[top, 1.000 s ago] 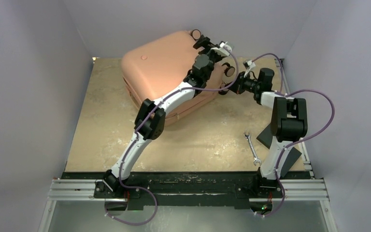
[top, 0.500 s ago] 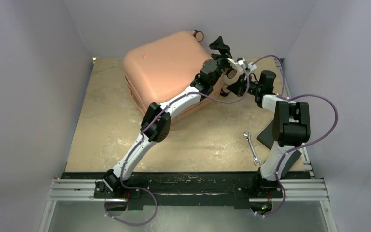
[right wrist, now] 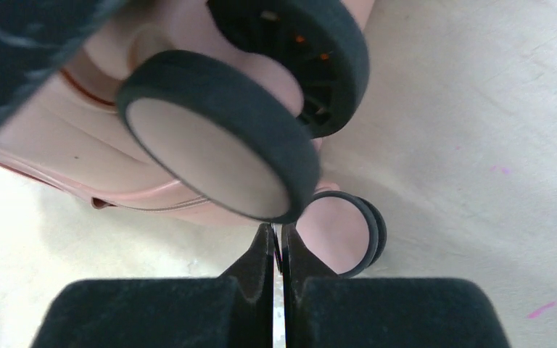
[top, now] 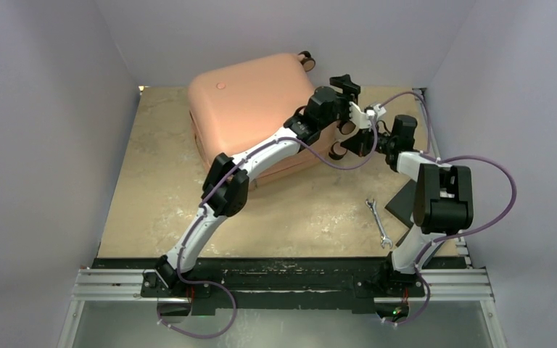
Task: Pack the luggage
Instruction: Zip the luggage at the center of the board.
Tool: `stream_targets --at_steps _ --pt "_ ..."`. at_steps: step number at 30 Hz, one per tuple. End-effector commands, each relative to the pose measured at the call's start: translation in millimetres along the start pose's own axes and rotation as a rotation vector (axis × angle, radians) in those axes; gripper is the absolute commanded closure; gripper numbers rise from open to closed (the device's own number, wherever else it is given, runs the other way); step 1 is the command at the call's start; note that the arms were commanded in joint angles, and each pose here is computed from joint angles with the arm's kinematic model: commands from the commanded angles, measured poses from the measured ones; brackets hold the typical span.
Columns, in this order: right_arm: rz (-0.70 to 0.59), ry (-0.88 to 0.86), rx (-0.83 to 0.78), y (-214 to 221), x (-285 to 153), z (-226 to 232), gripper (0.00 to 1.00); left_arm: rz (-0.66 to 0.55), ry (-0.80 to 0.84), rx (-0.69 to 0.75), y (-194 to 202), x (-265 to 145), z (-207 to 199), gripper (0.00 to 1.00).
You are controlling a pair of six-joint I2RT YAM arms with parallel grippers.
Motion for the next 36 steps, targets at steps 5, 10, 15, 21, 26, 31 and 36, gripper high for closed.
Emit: stream_targets --at_steps 5,10,15,21,26,31,36 --pt "-0.029 0.32 0.09 12 -17 -53 1.0 0.262 0.795 -0.214 40 -85 -131 0.31" --pt "-0.077 0.362 0.123 3 -13 -61 1.0 0.253 0.898 -0.313 27 -114 -138 0.31" --pt "-0.185 0.408 0.086 -9 -23 -51 1.0 0.262 0.949 -0.415 18 -131 -139 0.32" --pt "-0.251 0.329 -0.018 -16 -32 -27 1.0 0.277 1.013 -0.503 13 -152 -145 0.32" --pt "-0.237 0.324 -0.071 -18 -29 -23 1.0 0.292 1.073 -0.522 13 -171 -151 0.32" --pt "-0.323 0.347 -0.052 -29 -38 -12 1.0 0.314 1.131 -0.558 10 -188 -153 0.33" --pt "-0.369 0.485 -0.074 -40 -49 -4 1.0 0.322 1.16 -0.581 8 -200 -151 0.33"
Point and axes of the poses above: each gripper's point midway between its finger pads, its own x axis out along the fingers, its own z axis along the line the jaws close on, y = z × x, the point moved 8 cm from there along -x, back along the fingers, and after that the axes turned 2 degrees about -x, right-handed, at the moved point
